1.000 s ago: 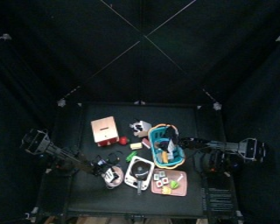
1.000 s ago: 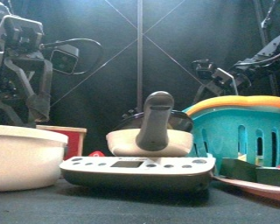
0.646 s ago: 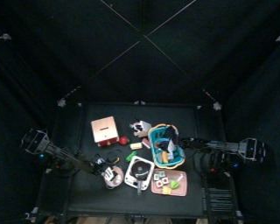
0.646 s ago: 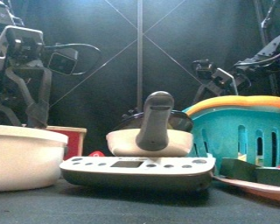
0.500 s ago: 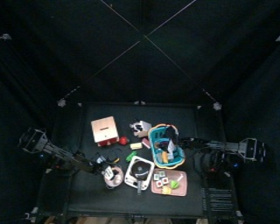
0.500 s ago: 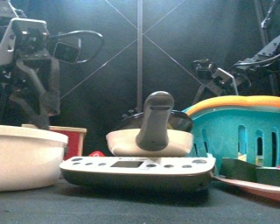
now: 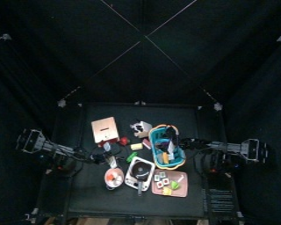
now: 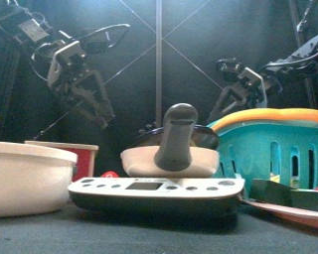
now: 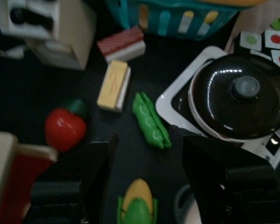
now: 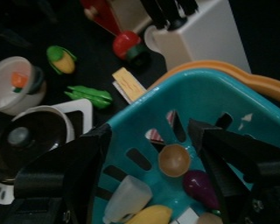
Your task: Grab potlid
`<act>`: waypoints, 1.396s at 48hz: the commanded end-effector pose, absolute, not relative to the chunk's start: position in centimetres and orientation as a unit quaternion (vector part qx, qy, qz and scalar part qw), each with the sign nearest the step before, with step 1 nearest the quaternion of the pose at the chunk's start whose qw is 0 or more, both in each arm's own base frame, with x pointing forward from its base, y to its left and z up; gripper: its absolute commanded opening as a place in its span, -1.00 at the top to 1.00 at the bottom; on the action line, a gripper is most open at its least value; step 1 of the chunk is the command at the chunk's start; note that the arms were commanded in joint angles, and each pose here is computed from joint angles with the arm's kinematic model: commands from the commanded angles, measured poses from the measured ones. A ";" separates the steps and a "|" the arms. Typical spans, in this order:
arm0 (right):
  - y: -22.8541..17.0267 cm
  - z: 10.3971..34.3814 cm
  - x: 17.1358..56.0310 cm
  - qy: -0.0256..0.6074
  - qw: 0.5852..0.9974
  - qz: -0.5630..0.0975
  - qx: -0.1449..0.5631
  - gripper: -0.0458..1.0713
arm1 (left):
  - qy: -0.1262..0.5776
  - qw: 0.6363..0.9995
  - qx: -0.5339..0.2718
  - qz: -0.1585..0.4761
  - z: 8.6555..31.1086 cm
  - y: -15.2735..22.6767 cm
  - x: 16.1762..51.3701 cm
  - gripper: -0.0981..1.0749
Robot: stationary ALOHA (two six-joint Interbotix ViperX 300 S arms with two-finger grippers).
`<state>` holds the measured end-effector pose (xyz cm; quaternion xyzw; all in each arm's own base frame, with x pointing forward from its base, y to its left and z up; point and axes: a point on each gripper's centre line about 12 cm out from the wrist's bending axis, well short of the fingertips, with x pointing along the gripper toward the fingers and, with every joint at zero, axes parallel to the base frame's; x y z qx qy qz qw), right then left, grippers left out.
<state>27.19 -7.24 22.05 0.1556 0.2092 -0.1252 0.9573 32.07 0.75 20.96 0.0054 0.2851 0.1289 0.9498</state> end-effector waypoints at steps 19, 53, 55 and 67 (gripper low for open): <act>-7.6 23.2 26.2 0.190 0.965 -0.129 0.129 -0.87 | 0.296 0.955 0.031 -0.018 19.5 -1.4 36.7 -0.67; -7.3 22.2 25.7 0.203 0.962 -0.127 0.131 -0.87 | 0.307 0.948 0.036 -0.078 17.8 -4.9 40.9 -0.67; -7.4 22.2 25.7 0.203 0.962 -0.128 0.131 -0.87 | 0.307 0.948 0.035 -0.080 17.9 -5.0 40.9 -0.67; -7.5 22.2 25.7 0.203 0.961 -0.131 0.133 -0.87 | 0.321 0.944 0.027 -0.076 16.6 -4.8 41.1 -0.67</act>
